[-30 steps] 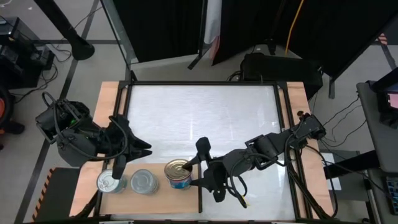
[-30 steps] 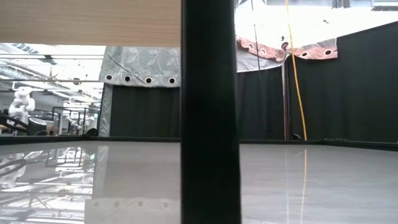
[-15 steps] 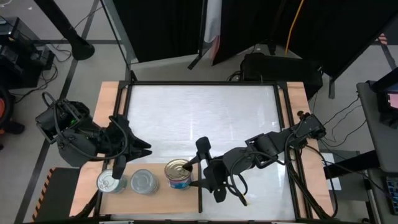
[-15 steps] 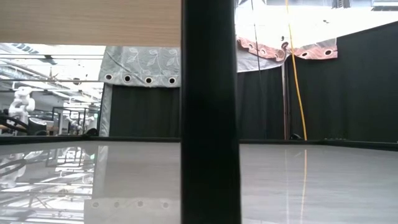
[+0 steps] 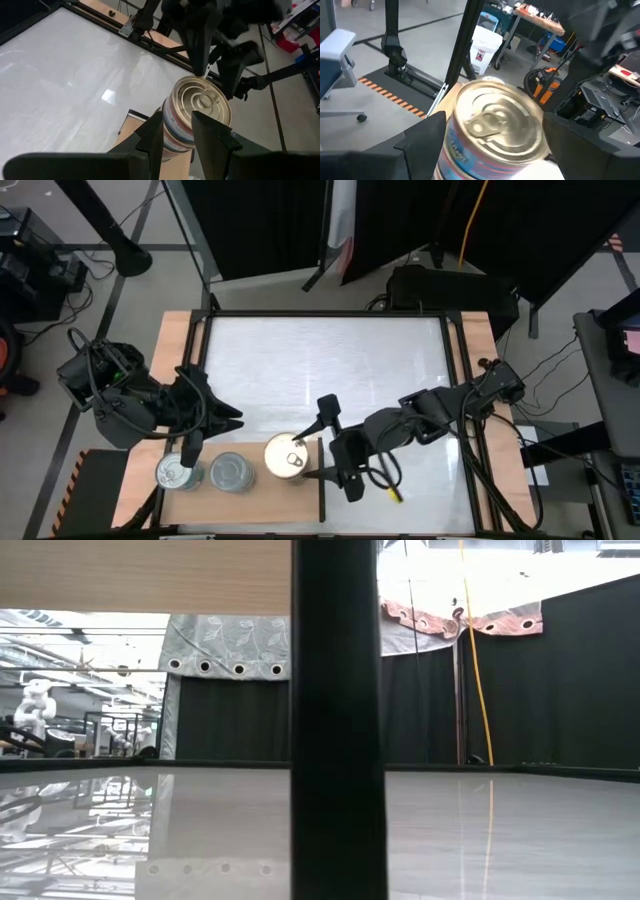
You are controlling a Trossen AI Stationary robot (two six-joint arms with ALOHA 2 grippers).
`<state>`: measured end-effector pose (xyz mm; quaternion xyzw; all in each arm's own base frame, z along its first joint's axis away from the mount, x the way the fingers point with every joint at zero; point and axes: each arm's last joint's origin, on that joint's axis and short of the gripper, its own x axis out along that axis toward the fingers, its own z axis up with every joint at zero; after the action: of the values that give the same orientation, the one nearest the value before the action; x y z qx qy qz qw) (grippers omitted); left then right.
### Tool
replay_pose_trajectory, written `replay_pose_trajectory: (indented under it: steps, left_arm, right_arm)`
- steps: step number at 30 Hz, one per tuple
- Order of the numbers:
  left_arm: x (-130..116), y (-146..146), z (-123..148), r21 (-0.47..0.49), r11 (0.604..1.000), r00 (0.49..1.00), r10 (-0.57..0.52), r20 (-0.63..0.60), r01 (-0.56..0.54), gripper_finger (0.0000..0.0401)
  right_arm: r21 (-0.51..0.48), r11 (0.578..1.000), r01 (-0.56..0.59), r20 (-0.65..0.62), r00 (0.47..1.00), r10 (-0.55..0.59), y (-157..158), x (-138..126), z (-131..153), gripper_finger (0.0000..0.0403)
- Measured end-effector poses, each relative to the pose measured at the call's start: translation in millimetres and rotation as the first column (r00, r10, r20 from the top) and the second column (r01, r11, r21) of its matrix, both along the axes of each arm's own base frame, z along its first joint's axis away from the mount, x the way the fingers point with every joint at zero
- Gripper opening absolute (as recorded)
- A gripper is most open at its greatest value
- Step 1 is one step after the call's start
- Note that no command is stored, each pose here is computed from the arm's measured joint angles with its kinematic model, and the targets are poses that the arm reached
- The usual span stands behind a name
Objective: Stack canned seafood by type on shelf
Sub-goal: Return to Home Position
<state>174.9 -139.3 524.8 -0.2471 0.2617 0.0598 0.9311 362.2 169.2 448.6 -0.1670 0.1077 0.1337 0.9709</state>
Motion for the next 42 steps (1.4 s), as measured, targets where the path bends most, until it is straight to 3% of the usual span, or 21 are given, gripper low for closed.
replay_pose_trajectory:
  steps: [7,12,15,20,24,26,30,36,42]
  left_arm:
    - [0,0,0,0.062,0.998,0.999,-0.032,0.002,0.032,0.0107]
    - [-3,5,3,0.174,0.985,0.999,-0.024,0.036,0.017,0.0107]
    - [-4,8,5,0.266,0.964,0.998,-0.03,0.053,0.015,0.0107]
    - [-8,27,12,0.326,0.935,0.987,0.101,0.124,-0.137,0.0107]
    - [-19,52,17,0.393,0.912,0.991,0.086,0.099,-0.118,0.009]
    - [-29,67,22,0.409,0.906,0.992,0.073,0.1,-0.108,0.0065]
    - [-50,86,30,0.469,0.881,0.994,0.011,0.111,-0.062,0.0009]
    - [-64,98,36,0.45,0.888,0.987,0.027,0.161,-0.097,0.0004]
    - [-46,83,18,0.452,0.887,0.993,0.057,0.105,-0.098,0.0003]
  right_arm:
    - [0.048,0.999,0.002,0.046,0.999,-0.004,-9,-17,21,0.0318]
    - [0.272,0.962,0.026,0.08,0.996,-0.05,-26,-52,57,0.031]
    - [0.331,0.942,0.059,0.059,0.995,-0.082,-46,-77,72,0.0284]
    - [0.341,0.926,0.162,-0.052,0.987,-0.153,-81,-117,81,0.0184]
    - [0.306,0.927,0.218,-0.13,0.974,-0.186,-100,-147,82,0.0054]
    - [0.286,0.93,0.232,-0.154,0.969,-0.194,-105,-158,79,0.0016]
    - [0.273,0.921,0.277,-0.151,0.958,-0.243,-113,-178,69,0.0006]
    - [0.314,0.917,0.247,-0.049,0.969,-0.244,-121,-196,32,0.0001]
    - [0.356,0.906,0.229,0.041,0.965,-0.26,-129,-196,-30,0.0]
